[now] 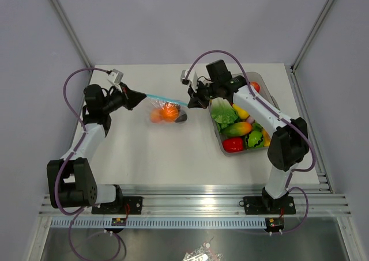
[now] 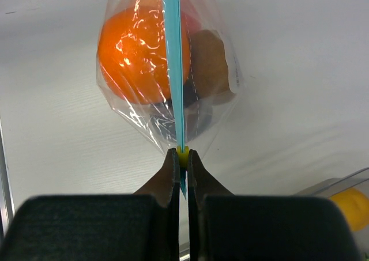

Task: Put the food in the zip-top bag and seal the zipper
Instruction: Zip the zipper food storage bag at the center of the board, then place the zipper food storage bag at the center of the board.

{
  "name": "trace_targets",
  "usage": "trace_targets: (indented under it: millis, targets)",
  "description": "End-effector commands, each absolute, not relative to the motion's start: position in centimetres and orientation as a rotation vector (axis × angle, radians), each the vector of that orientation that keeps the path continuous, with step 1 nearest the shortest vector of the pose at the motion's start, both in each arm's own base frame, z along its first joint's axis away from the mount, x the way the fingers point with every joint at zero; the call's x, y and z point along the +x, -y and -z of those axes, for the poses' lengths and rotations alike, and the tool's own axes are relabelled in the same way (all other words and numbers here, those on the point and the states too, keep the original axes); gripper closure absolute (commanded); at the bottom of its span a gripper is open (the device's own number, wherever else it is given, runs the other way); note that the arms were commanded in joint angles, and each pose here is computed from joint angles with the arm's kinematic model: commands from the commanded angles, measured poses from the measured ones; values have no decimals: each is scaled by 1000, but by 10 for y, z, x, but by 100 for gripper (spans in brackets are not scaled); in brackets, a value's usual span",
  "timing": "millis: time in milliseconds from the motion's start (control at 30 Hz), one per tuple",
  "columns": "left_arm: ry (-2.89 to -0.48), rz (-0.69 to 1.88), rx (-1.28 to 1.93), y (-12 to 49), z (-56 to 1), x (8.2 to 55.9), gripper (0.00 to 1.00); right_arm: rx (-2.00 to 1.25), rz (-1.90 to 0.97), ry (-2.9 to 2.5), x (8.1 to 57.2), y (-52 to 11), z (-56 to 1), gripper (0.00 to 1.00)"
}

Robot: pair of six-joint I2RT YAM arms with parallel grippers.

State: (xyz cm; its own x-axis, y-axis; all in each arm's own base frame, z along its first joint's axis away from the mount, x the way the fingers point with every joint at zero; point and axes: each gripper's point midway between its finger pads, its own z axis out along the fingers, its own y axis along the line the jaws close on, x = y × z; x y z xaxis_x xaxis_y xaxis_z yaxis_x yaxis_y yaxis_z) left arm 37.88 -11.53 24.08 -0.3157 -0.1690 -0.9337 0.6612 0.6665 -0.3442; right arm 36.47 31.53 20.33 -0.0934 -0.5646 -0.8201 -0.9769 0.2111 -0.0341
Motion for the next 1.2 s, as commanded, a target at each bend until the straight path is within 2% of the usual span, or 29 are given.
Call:
trace_targets:
  millis: [0, 433, 667, 733, 833, 867, 900, 967, 1000, 1033, 1167]
  targets:
    - [-1637, 732, 362, 89, -258, 395, 100, -1410, -633, -1790, 365, -289, -218, 100]
    - [-1639, 731, 335, 79, -259, 396, 100, -1395, -620, -1799, 365, -283, -218, 100]
    - [-1668, 838, 362, 92, -264, 398, 100, -1294, -691, -1786, 380, -300, -225, 100]
    - [-1672, 870, 384, 97, -266, 399, 92, -1255, -686, -1770, 392, -307, -227, 100]
    - [-1661, 885, 414, 106, -272, 396, 75, -1233, -620, -1783, 411, -316, -220, 99]
    - [-1664, 889, 415, 107, -273, 395, 65, -1252, -584, -1776, 417, -324, -216, 99]
    - [-1665, 884, 412, 107, -275, 396, 37, -1263, -553, -1770, 419, -327, -214, 99]
    - [-1670, 868, 401, 106, -281, 397, 20, -1274, -507, -1768, 429, -332, -210, 97]
    - [-1670, 856, 399, 105, -283, 398, 15, -1271, -511, -1768, 429, -335, -211, 93]
    - [-1673, 846, 394, 104, -285, 399, 3, -1272, -523, -1780, 428, -336, -210, 73]
    - [-1658, 801, 396, 101, -306, 392, 1, -1226, -537, -1747, 410, -334, -225, 55]
